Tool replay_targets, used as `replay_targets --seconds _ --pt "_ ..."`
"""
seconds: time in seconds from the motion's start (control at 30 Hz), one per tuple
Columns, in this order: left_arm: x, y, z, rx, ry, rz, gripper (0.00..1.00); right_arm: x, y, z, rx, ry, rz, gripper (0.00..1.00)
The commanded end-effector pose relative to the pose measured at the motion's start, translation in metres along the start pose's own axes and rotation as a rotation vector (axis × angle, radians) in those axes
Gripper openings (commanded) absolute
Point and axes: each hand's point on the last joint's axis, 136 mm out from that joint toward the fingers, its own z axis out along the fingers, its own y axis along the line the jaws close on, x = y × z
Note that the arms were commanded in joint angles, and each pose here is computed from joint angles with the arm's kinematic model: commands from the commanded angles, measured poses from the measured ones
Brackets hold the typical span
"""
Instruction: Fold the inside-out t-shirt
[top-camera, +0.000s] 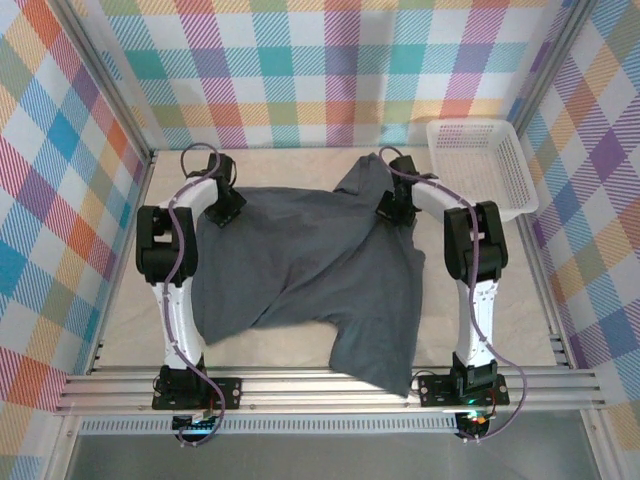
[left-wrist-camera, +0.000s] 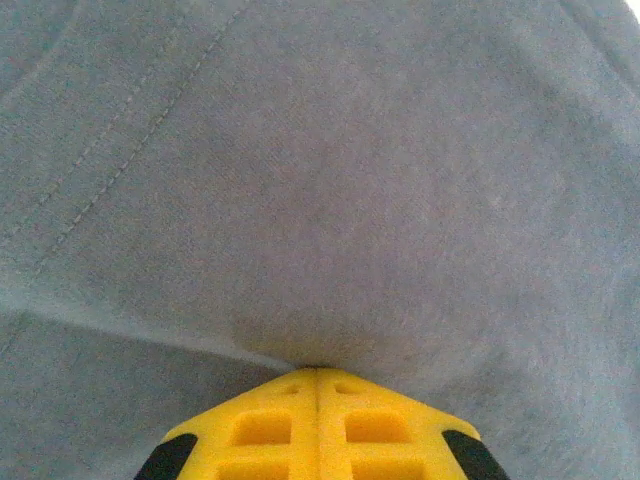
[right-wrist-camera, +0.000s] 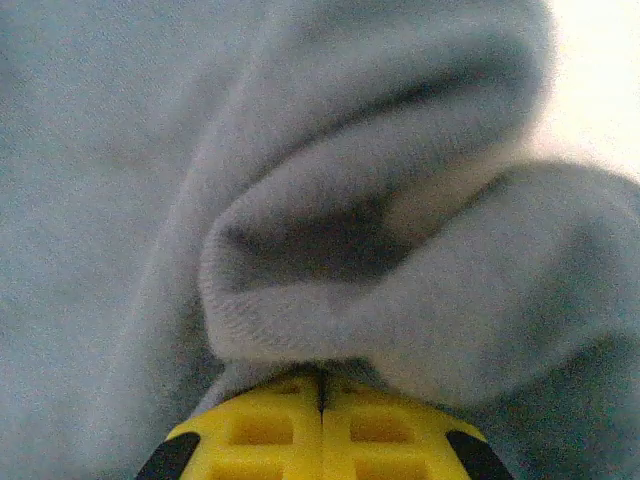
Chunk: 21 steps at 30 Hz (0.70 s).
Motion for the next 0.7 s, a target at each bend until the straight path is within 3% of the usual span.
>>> replay_targets --seconds 0.0,0.2,0.27,0.4,0.53,0.67 --pt "0.002 0.011 0.033 -0.053 0.058 -0.058 0.0 -0.001 -0.001 0.025 0.031 0.02 0.013 0.0" --pt "-0.064 -0.037 0.037 0.126 -0.035 -0.073 0.0 -0.059 0.039 0.018 -0.032 -0.065 -0.067 0.0" --pt "-0.09 -0.056 0.014 0.22 -0.083 -0.067 0.0 -0.077 0.062 -0.007 -0.09 -0.099 -0.107 0.0" --pt "-0.124 -0.085 -0.074 0.372 -0.194 -0.025 0.04 -0.095 0.096 -0.093 -0.195 -0.182 -0.196 0.01" --pt "-0.11 -0.084 -0.166 0.495 -0.256 0.003 0.15 -0.074 0.086 -0.175 -0.228 -0.255 -0.226 0.05" --pt "-0.064 -0.056 -0.227 0.542 -0.286 0.017 0.17 -0.012 0.037 -0.219 -0.232 -0.275 -0.141 0.09"
